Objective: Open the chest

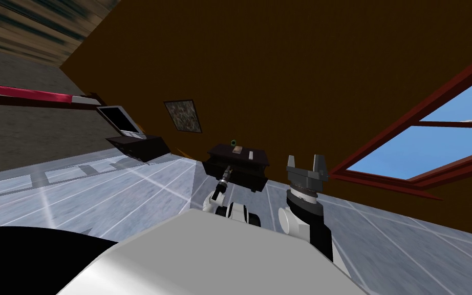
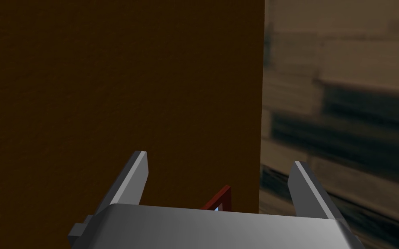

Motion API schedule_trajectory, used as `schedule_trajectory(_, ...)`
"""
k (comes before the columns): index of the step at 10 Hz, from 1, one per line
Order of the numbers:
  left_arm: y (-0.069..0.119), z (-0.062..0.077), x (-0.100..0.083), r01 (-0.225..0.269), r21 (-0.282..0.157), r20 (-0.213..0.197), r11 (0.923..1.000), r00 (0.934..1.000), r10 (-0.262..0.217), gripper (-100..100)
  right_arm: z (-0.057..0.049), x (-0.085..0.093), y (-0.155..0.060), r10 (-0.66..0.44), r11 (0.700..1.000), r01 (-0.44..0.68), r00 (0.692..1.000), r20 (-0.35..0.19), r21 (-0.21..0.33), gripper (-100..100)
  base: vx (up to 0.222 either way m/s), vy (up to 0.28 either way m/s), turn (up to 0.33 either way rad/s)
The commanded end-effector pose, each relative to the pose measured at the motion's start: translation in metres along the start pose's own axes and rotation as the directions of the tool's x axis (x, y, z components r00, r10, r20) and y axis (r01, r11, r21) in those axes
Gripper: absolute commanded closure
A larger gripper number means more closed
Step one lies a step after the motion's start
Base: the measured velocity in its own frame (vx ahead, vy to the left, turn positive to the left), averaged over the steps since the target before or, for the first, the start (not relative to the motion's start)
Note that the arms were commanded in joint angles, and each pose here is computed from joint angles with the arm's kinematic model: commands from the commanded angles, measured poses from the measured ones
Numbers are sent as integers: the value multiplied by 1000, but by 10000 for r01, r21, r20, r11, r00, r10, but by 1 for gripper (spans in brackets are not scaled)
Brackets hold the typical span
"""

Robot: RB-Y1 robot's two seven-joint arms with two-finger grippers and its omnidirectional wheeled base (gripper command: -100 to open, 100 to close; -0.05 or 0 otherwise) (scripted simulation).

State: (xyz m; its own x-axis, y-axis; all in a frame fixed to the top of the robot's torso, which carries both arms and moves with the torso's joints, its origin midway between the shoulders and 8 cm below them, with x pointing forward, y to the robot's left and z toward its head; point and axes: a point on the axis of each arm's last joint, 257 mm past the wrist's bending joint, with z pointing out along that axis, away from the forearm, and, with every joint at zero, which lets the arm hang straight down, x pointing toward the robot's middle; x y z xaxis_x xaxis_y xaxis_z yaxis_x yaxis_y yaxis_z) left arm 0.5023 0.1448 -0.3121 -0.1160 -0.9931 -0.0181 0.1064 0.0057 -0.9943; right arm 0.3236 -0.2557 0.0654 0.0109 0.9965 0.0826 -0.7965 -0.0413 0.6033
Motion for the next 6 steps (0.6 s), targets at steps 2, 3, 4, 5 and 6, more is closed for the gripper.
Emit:
schedule_trajectory(2, 4, -1, 1, 11, -128, -9, 9999, 10000, -11, 0, 0, 0, 0, 0, 10000, 0, 10000, 0, 1, 0, 0, 0, 0)
schedule_trajectory(3, 5, -1, 1, 13, -161, -8, 9999, 10000, -13, 0, 0, 0, 0, 0, 10000, 0, 10000, 0, 1, 0, 0, 0, 0)
schedule_trajectory(4, 6, -2, 1, 14, -182, -7, 9998, 10000, -14, 0, 0, 0, 0, 0, 10000, 0, 10000, 0, 1, 0, 0, 0, 0)
schedule_trajectory(5, 6, -2, 1, 14, -194, -6, 9998, 10000, -14, 0, 0, 0, 0, 0, 10000, 0, 10000, 0, 1, 0, 0, 0, 0)
schedule_trajectory(6, 7, -2, 1, 14, -201, -5, 9998, 10000, -14, 0, 0, 0, 0, 0, 10000, 0, 10000, 0, 1, 0, 0, 0, 0)
